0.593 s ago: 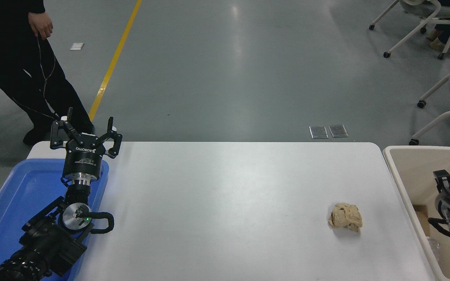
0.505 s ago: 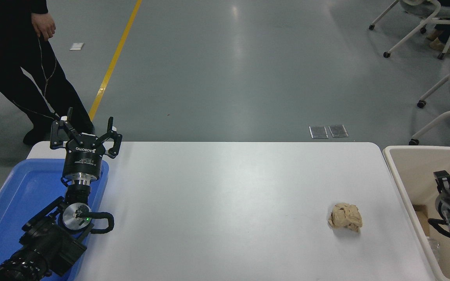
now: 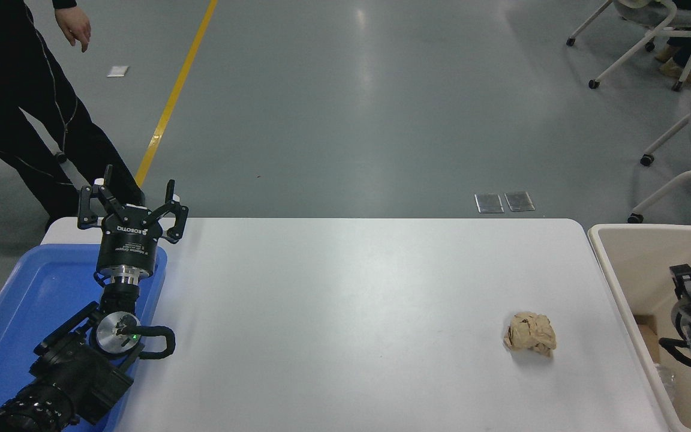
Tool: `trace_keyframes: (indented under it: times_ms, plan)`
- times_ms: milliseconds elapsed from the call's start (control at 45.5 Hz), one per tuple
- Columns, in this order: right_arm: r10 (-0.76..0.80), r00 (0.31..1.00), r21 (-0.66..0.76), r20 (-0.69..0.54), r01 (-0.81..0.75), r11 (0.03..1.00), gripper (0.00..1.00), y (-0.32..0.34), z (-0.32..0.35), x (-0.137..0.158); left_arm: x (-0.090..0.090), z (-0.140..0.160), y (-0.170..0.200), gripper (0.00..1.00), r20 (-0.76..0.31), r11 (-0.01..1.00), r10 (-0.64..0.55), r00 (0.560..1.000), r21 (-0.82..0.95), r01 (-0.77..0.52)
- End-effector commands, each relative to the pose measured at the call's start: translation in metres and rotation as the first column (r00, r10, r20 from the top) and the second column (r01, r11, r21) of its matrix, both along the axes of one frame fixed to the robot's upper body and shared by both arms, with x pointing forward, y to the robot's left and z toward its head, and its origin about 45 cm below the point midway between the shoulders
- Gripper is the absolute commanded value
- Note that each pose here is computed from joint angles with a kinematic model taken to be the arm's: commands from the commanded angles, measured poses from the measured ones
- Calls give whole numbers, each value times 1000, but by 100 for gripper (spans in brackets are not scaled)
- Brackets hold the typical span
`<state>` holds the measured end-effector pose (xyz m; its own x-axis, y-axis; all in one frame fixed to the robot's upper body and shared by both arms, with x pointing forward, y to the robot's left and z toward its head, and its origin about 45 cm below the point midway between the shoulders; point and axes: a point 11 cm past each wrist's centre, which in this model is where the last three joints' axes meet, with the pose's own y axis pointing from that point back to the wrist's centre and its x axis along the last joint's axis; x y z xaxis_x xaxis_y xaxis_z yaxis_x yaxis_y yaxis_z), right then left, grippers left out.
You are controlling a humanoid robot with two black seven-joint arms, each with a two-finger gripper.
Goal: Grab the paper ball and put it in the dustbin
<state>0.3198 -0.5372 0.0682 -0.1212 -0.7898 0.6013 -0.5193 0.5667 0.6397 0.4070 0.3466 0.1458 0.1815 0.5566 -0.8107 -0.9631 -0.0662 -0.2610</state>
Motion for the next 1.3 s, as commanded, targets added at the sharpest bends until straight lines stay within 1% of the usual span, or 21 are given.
trace_keyframes:
  times_ms: [0,242,330,418,505,593,703,769,857,967,1077,1099,1187,1275]
  plan:
    - [8,1000,6,4,-8,1000,100,1,3,4,0,0,0,99,0,1000,0,1000,1,0]
    - [40,999,5,13,-40,999,100,2,13,15,-1,-1,1,99,-2,1000,4,1000,-2,-4]
    - [58,998,-31,-3,-59,998,100,-17,28,13,-1,-2,1,99,-4,1000,5,1000,-1,-5]
    - [122,991,-9,-51,-123,992,100,-10,26,10,-1,-2,1,99,-6,1000,3,1000,0,-3]
    - [205,976,-6,-79,-206,978,100,-2,42,21,-1,-2,0,99,-3,1000,2,1000,-1,-2]
    - [304,945,-21,-126,-308,951,100,10,61,34,-1,-1,0,99,-2,1000,0,1000,0,0]
    - [418,882,-52,-218,-438,897,100,25,87,46,0,0,0,99,0,1000,-1,1000,0,1]
    - [483,834,-43,-265,-511,858,100,37,107,53,0,1,0,99,2,1000,-1,1000,-1,1]
    - [571,761,18,-307,-596,803,100,61,135,61,0,1,0,99,2,1000,-1,1000,-1,1]
    - [650,685,86,-328,-663,743,100,88,167,66,1,1,0,99,4,1000,-1,1000,-1,1]
    - [697,617,133,-366,-707,695,100,109,193,57,1,1,0,99,4,1000,-1,1000,-1,1]
    - [711,584,151,-392,-721,676,100,117,202,49,1,1,0,99,4,1000,-1,1000,-1,1]
    - [742,519,196,-423,-747,635,100,138,224,29,1,1,0,99,4,1000,-1,1000,-1,1]
    - [784,423,259,-454,-780,570,100,169,252,8,1,1,0,99,4,1000,0,1000,0,0]
